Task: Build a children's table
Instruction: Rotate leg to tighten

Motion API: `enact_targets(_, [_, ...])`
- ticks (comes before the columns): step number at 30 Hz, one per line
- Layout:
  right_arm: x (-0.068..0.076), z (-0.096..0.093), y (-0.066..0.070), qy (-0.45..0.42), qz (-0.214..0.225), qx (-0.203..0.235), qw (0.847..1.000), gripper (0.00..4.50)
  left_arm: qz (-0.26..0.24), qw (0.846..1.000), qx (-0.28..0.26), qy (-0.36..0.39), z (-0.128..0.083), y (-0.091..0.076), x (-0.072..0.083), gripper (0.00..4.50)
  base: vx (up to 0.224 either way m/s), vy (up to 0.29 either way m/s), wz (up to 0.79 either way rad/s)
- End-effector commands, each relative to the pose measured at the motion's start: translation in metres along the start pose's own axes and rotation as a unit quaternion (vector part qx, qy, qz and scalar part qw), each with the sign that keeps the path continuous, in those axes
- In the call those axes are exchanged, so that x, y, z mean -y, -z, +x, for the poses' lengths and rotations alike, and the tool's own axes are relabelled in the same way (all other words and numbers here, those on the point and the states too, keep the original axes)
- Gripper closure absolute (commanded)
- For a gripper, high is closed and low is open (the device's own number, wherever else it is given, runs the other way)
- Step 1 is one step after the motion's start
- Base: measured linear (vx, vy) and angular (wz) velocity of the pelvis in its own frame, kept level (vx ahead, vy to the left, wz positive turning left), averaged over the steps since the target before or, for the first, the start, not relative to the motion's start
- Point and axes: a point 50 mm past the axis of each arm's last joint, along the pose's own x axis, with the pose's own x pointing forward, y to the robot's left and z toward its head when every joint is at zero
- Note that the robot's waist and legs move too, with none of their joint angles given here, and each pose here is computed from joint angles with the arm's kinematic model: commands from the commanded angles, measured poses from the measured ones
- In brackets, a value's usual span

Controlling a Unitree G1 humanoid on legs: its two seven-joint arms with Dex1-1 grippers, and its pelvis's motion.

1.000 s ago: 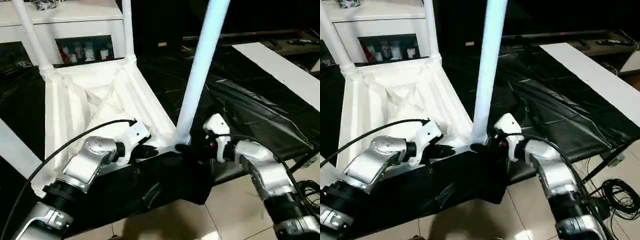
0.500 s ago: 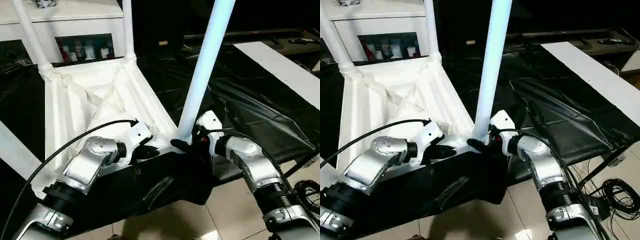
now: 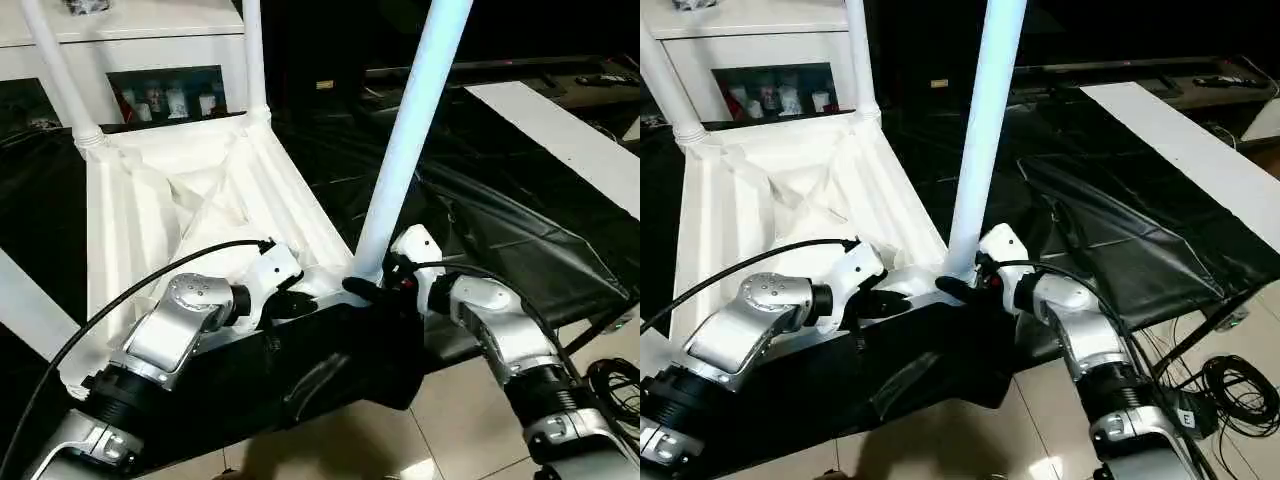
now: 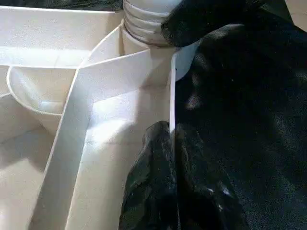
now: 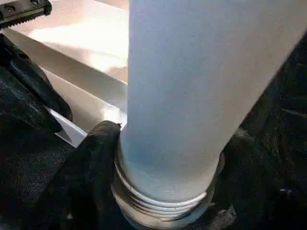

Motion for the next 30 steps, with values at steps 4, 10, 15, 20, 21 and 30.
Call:
enact_targets(4, [0.006, -0.002, -0.006, 0.01, -0.002, 0.016, 1.0, 1.75, -0.014, 1.0, -0.019, 0.018, 0.001, 0.012, 0.005, 4.5, 0.0, 0.0, 0.0])
enact_targets(10, [0.005, 0.0, -0.002, 0.023, 0.008, 0.014, 1.0, 1.78, -0.017, 1.0, -0.019, 0.015, -0.001, 0.014, 0.003, 4.5, 0.0, 0.0, 0.0])
enact_targets(15, [0.005, 0.012, 0.011, 0.122, 0.038, -0.005, 0.992, 1.78, -0.031, 0.999, -0.001, -0.019, 0.011, 0.012, 0.001, 4.5, 0.0, 0.0, 0.0])
enact_targets(20, [-0.002, 0.029, 0.013, 0.188, 0.081, -0.005, 0.979, 1.78, -0.049, 0.997, 0.0, -0.063, 0.026, 0.006, 0.0, 4.5, 0.0, 0.0, 0.0])
enact_targets(21, [-0.006, 0.038, 0.013, 0.214, 0.093, -0.008, 0.972, 1.78, -0.06, 0.995, -0.001, -0.084, 0.034, 0.002, -0.001, 4.5, 0.0, 0.0, 0.0])
enact_targets(30, [-0.02, 0.073, -0.002, 0.276, 0.118, 0.002, 0.954, 1.78, -0.075, 0.984, 0.013, -0.16, 0.06, -0.02, -0.007, 4.5, 0.0, 0.0, 0.0])
